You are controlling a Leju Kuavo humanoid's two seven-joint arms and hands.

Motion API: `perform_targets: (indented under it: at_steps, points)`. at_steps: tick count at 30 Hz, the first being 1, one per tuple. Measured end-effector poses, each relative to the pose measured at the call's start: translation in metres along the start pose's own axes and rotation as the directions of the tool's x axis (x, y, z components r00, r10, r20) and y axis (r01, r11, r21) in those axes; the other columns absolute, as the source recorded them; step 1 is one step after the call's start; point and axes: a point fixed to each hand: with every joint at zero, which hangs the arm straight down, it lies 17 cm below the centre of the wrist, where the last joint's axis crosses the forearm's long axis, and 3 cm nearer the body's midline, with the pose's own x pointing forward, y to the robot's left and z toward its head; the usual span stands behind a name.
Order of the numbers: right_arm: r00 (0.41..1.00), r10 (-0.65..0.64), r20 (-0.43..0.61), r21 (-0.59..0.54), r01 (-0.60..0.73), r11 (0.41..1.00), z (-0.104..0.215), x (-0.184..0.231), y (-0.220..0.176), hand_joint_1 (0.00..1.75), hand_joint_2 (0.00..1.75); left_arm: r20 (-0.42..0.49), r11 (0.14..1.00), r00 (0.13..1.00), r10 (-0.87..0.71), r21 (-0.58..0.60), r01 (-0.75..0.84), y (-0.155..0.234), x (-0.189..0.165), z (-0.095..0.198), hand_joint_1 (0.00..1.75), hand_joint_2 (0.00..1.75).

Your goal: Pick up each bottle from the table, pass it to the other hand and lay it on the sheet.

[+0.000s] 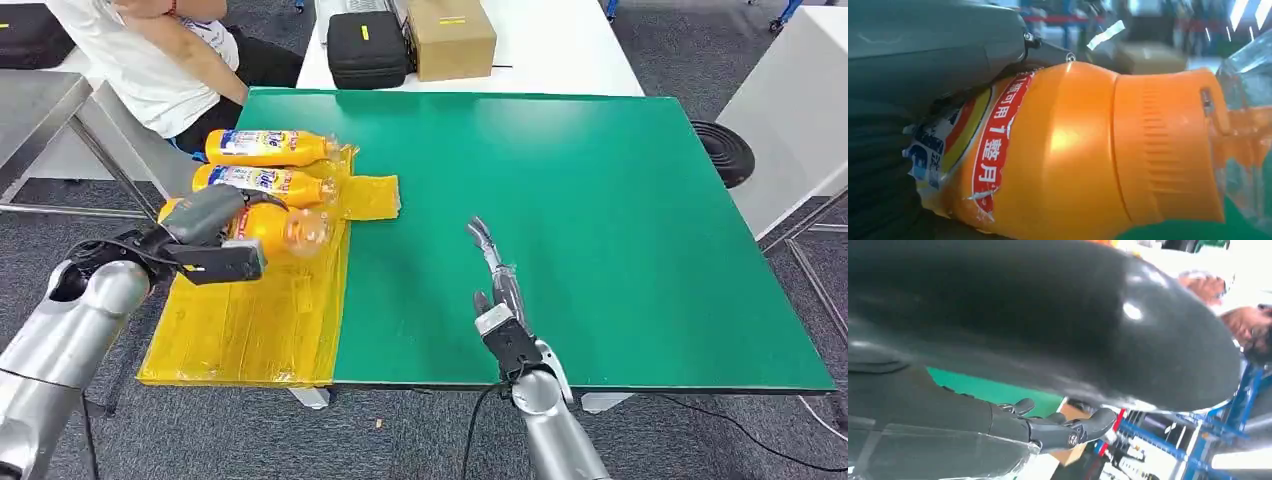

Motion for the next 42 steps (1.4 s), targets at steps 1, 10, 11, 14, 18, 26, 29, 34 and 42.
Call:
perform_targets:
  at_steps: [1,10,11,14,18,26,29,34,42]
  points:
    - [1.0,-0.001,0.0,-0.01,0.001,1.0,0.001,0.001,-0.003,0.0,0.0,0.007,0.999,1.0,-0.012,-0.048,0.013,-0.012,-0.002,0.003,1.75,1.75]
    - [1.0,0.002,-0.003,-0.055,-0.002,0.998,0.006,0.002,-0.022,0.0,0.0,-0.027,0.96,0.997,-0.067,-0.273,0.057,-0.07,-0.034,0.039,1.75,1.75]
    - [1.0,0.003,-0.002,-0.057,-0.003,0.998,0.006,0.002,-0.023,0.0,0.0,-0.029,0.956,0.997,-0.067,-0.289,0.056,-0.075,-0.036,0.041,1.75,1.75]
    - [1.0,0.002,-0.002,-0.06,-0.002,0.998,0.007,0.003,-0.024,0.0,0.0,-0.046,0.952,0.997,-0.063,-0.303,0.046,-0.089,-0.041,0.046,1.75,1.75]
    - [1.0,-0.004,-0.002,-0.057,0.004,0.998,0.007,0.005,-0.023,0.0,0.0,-0.085,0.948,0.994,-0.069,-0.315,0.039,-0.117,-0.051,0.047,1.75,1.75]
    - [1.0,-0.009,-0.008,-0.056,0.009,0.998,0.009,0.004,-0.021,0.0,0.0,-0.105,0.941,0.993,-0.048,-0.338,0.009,-0.156,-0.05,0.041,1.75,1.75]
    - [1.0,-0.01,-0.008,-0.056,0.009,0.998,0.009,0.004,-0.021,0.0,0.0,-0.108,0.941,0.993,-0.044,-0.338,0.005,-0.158,-0.05,0.04,1.75,1.75]
    - [1.0,-0.011,-0.009,-0.052,0.011,0.999,0.01,0.004,-0.02,0.0,0.0,-0.143,0.955,0.987,-0.077,-0.295,0.032,-0.159,-0.053,0.03,1.75,1.75]
    - [1.0,-0.015,-0.017,-0.038,0.015,0.999,0.009,0.003,-0.016,0.0,0.0,-0.159,0.972,0.98,-0.119,-0.222,0.082,-0.169,-0.034,-0.004,1.57,1.75]
